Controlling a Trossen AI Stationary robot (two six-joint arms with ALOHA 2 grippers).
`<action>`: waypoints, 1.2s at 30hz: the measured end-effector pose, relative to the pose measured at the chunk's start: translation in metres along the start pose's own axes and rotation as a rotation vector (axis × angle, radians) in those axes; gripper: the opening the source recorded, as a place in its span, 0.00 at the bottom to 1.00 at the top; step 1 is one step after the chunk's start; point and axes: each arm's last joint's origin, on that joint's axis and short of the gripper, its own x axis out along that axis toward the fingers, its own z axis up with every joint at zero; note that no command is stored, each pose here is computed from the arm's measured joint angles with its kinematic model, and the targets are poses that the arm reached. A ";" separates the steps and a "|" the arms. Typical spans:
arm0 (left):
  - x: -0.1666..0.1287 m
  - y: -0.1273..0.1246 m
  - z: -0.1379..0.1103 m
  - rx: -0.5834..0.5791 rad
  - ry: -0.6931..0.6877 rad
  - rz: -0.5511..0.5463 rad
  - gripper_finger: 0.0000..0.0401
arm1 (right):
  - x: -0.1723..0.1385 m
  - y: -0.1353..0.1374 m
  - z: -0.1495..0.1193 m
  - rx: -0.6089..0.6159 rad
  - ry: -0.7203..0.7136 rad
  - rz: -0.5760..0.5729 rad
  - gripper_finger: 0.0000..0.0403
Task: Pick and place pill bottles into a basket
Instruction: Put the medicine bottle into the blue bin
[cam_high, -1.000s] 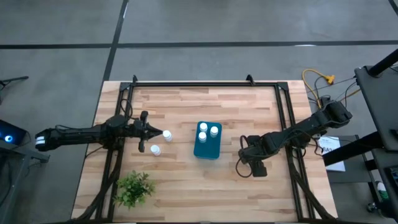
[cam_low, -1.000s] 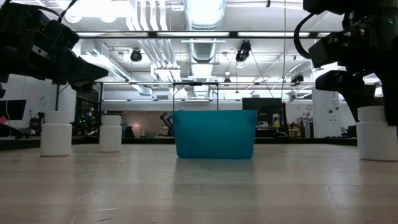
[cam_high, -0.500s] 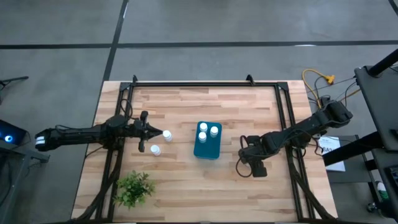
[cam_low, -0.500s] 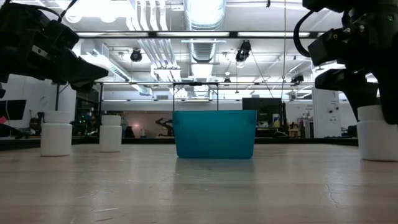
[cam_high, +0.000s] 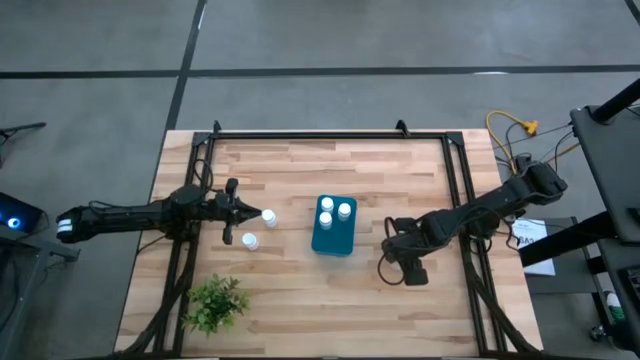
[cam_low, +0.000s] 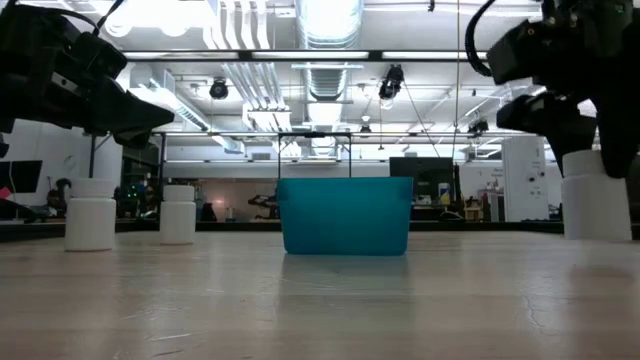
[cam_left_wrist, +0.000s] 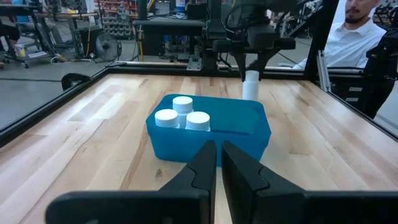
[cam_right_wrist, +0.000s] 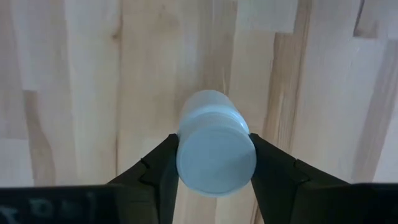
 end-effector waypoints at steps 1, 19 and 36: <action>0.000 0.000 0.000 0.000 0.000 0.001 0.02 | -0.002 0.001 0.001 -0.005 -0.004 0.001 0.37; 0.000 0.000 0.000 0.000 0.000 0.000 0.02 | -0.061 -0.012 0.040 -0.023 -0.127 0.003 0.37; 0.000 0.000 0.000 0.001 0.000 0.000 0.02 | -0.071 -0.042 0.099 -0.109 -0.099 -0.046 0.37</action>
